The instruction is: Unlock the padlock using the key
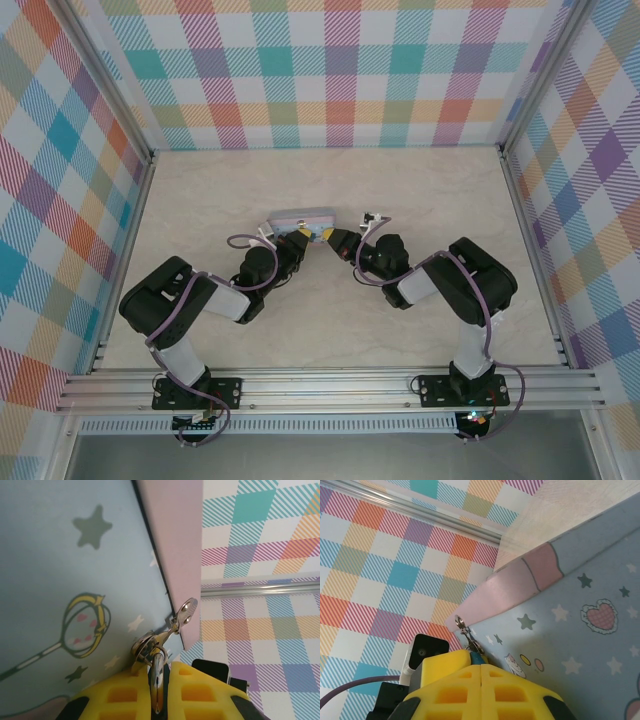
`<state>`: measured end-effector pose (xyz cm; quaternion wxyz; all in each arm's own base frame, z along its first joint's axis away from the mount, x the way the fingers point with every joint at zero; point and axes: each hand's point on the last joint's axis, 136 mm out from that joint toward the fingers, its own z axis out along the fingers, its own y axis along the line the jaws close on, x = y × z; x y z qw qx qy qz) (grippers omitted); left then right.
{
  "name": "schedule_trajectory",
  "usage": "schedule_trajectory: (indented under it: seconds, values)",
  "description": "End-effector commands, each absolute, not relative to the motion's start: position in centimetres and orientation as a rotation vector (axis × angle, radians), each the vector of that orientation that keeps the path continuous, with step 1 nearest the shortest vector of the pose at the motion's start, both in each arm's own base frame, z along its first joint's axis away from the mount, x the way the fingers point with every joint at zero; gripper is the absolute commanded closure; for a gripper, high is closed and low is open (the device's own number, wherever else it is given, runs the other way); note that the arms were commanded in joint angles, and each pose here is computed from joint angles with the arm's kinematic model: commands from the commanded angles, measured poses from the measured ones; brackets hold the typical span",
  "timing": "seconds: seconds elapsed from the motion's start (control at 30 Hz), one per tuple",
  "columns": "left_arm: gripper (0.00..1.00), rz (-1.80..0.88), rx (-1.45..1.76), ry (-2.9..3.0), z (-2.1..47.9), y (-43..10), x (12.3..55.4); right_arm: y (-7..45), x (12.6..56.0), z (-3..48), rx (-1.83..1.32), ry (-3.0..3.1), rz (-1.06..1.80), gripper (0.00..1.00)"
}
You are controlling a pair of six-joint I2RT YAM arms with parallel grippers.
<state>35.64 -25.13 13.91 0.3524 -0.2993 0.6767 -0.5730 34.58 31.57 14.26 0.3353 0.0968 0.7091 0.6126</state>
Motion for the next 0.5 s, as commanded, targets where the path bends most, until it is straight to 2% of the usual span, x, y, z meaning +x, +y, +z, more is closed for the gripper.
schedule_trajectory:
  seconds: [0.0,0.47]
  values:
    - [1.0,-1.588,-0.709,1.649,17.5,-26.4,35.7,32.1,34.9,15.6,0.218,1.791,1.625,0.98]
    - [1.0,-1.619,-0.701,1.632,18.3,-26.8,35.5,33.2,35.3,14.0,0.257,1.815,1.642,0.97]
